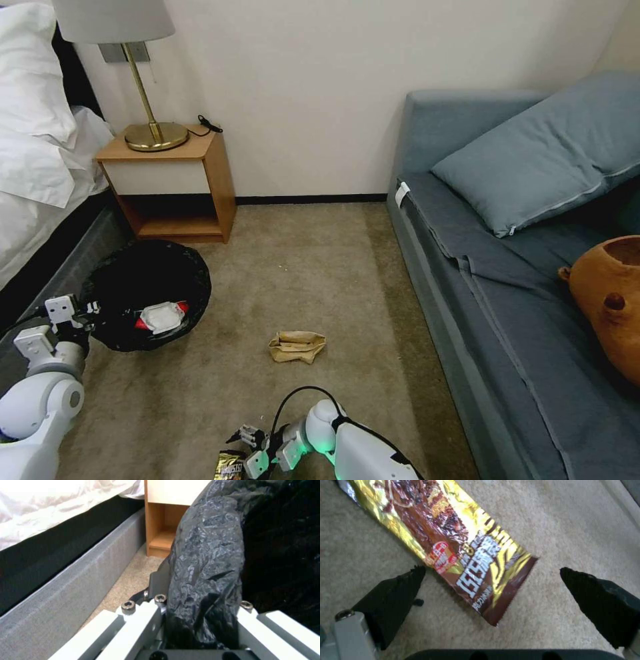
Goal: Pick up the trash bin, then pick up the garbage on the floor and place it into the trash bin.
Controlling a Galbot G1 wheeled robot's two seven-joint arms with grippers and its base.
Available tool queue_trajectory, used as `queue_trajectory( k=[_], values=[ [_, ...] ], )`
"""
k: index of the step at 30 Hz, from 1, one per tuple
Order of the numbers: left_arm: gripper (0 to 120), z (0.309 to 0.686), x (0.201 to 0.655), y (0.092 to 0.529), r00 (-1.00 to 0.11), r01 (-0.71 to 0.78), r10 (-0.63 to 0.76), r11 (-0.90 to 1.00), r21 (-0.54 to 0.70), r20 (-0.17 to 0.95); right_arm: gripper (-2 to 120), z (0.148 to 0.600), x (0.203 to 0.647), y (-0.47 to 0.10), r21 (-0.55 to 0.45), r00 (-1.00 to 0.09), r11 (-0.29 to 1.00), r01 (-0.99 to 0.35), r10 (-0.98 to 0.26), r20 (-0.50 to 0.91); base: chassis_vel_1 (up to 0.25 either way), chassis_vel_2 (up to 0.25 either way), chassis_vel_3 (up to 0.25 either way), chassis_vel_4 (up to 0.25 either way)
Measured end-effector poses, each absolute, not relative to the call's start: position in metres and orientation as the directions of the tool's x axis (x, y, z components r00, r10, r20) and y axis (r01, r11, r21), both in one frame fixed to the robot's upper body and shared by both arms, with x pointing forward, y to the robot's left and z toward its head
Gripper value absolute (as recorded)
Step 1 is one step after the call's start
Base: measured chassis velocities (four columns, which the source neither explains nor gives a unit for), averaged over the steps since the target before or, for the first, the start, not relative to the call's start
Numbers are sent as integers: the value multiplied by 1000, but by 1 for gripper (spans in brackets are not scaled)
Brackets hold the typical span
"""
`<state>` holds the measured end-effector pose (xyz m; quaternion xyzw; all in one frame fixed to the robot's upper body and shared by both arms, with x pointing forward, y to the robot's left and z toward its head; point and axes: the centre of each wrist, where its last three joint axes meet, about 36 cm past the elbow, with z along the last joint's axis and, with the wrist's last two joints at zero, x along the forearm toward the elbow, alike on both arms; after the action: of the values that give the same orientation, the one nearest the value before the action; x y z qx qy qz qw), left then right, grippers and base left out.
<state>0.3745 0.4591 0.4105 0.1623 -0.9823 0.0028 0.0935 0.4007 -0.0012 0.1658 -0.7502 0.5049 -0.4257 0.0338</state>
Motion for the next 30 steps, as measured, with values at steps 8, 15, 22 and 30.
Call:
queue_trajectory(
  k=[8,15,22,30],
  values=[
    [3,414,375,463,-930,-324,-323,946,27,176,100,164,395,2,-481,139,-495,-724,-787,601,0,0,0,0],
    [3,415,374,465,-928,-329,-329,944,27,173,100,167,393,6,-492,144,-501,-712,-790,596,0,0,0,0],
    [3,412,376,463,-928,-331,-329,944,20,172,99,168,389,8,-494,148,-501,-710,-793,591,0,0,0,0],
    [3,411,377,465,-927,-334,-332,942,21,172,75,169,386,10,-496,156,-506,-706,-794,588,0,0,0,0]
  ],
)
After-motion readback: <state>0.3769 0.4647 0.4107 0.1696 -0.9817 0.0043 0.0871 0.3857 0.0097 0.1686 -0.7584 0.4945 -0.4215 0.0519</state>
